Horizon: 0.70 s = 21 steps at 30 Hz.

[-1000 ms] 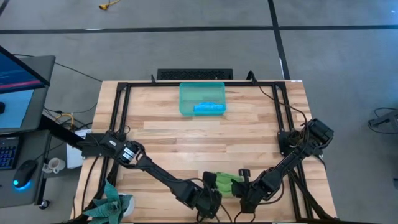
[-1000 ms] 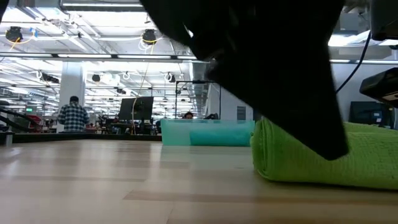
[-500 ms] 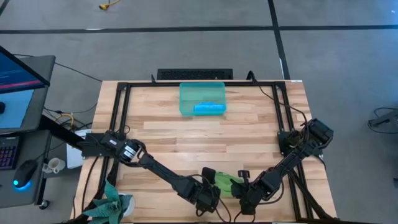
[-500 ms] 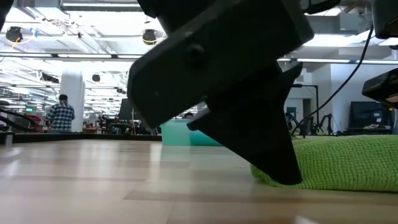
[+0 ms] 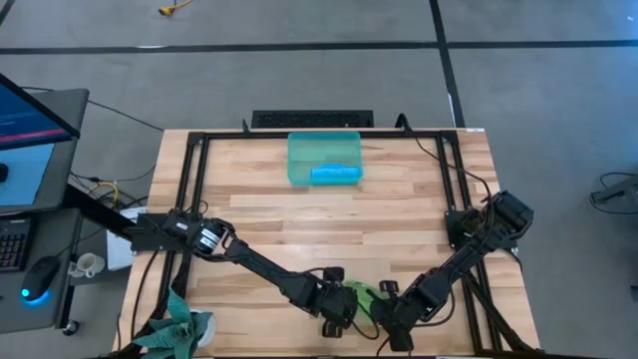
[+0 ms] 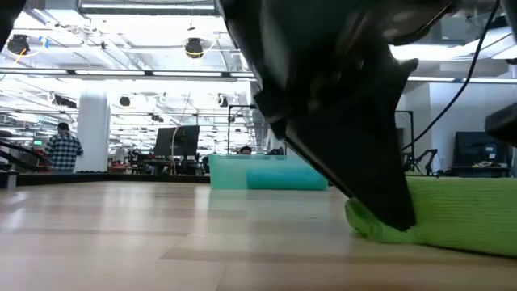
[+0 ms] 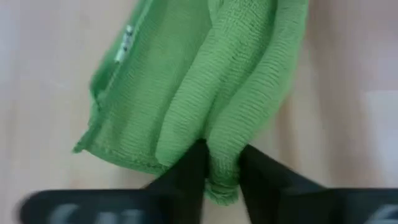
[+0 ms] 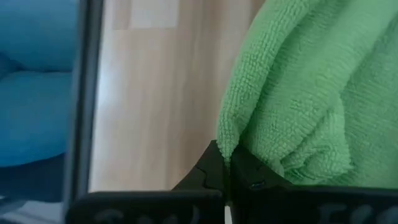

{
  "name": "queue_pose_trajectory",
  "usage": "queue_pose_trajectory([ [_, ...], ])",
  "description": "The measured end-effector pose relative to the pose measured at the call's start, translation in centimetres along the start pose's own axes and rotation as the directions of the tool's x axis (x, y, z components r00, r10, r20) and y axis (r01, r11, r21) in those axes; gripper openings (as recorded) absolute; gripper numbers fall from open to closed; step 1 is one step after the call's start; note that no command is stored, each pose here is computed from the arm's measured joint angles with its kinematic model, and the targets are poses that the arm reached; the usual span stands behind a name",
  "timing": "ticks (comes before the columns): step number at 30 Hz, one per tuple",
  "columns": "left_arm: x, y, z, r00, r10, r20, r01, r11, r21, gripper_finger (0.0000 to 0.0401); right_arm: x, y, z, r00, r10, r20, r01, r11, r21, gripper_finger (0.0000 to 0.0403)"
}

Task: Roll microfiber towels into tight, uniform cylinder then place into a basket
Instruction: Roll the green microfiber cloth

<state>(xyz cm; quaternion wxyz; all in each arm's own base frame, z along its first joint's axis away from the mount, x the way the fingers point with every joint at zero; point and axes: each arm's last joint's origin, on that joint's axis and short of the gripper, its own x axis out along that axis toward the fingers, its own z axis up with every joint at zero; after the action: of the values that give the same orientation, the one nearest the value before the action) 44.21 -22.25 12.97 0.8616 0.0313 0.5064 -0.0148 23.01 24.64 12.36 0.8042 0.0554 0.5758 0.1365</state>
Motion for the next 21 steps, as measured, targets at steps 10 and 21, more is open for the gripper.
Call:
queue_pose_trajectory([
  [10, -1.1, -0.4, 0.9, 0.824, -0.555, -0.110, 0.447, 0.757, -0.477, 0.0021, -0.4, 3.0, 1.3, 0.921, 0.383, 0.067, -0.380, 0.924, -0.053, 0.0013],
  [21, -0.4, 2.0, 1.5, 0.757, -0.640, -0.132, 0.369, 0.586, -0.721, 0.0020, 1.1, 0.2, 0.9, 0.970, 0.243, -0.009, -0.235, 0.947, 0.221, 0.0011],
])
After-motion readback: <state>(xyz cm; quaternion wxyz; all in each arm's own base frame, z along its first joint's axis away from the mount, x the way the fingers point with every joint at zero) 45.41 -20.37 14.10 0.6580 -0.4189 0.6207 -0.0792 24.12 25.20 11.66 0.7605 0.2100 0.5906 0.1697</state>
